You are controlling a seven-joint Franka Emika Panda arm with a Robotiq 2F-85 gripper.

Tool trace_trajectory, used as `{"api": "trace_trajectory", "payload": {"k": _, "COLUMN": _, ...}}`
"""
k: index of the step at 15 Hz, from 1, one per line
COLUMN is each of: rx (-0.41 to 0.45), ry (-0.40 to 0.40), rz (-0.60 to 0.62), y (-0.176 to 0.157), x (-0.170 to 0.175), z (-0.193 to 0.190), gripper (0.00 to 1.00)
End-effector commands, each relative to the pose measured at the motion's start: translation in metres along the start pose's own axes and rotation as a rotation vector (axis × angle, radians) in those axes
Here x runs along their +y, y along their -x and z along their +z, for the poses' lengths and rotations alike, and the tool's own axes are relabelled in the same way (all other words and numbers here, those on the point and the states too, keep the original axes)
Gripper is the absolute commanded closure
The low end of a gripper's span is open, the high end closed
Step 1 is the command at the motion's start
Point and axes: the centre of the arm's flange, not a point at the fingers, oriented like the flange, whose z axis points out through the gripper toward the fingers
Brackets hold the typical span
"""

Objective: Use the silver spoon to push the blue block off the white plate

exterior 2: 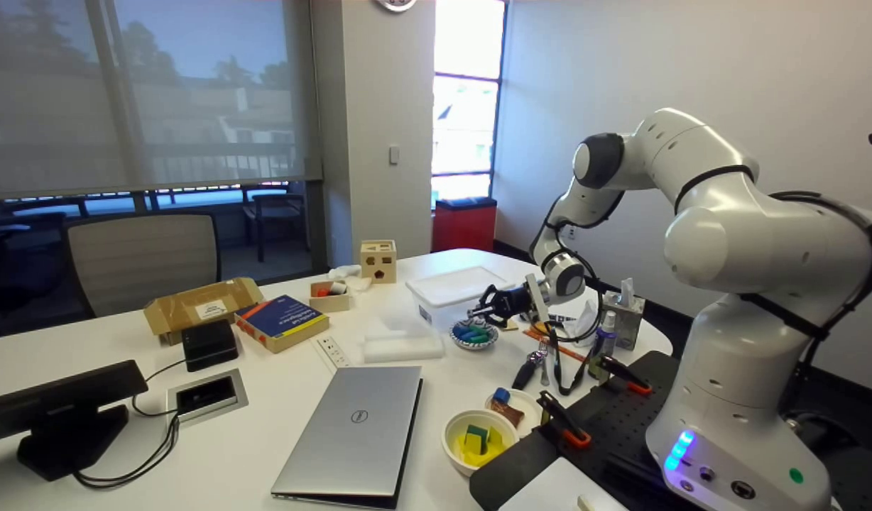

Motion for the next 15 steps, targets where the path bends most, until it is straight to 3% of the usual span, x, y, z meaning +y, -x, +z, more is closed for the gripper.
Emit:
{"api": "trace_trajectory", "payload": {"k": 1, "rx": -0.131, "ry": 0.012, "rz": 0.076, "y": -0.013, "x": -0.006, "z": 0.005, "gripper": 0.98}}
{"api": "trace_trajectory", "payload": {"k": 8, "rx": -0.1, "ry": 0.147, "rz": 0.189, "y": -0.037, "x": -0.018, "z": 0.016, "gripper": 0.98}}
{"api": "trace_trajectory", "payload": {"k": 15, "rx": -0.15, "ry": 0.177, "rz": 0.267, "y": -0.053, "x": -0.011, "z": 0.028, "gripper": 0.98}}
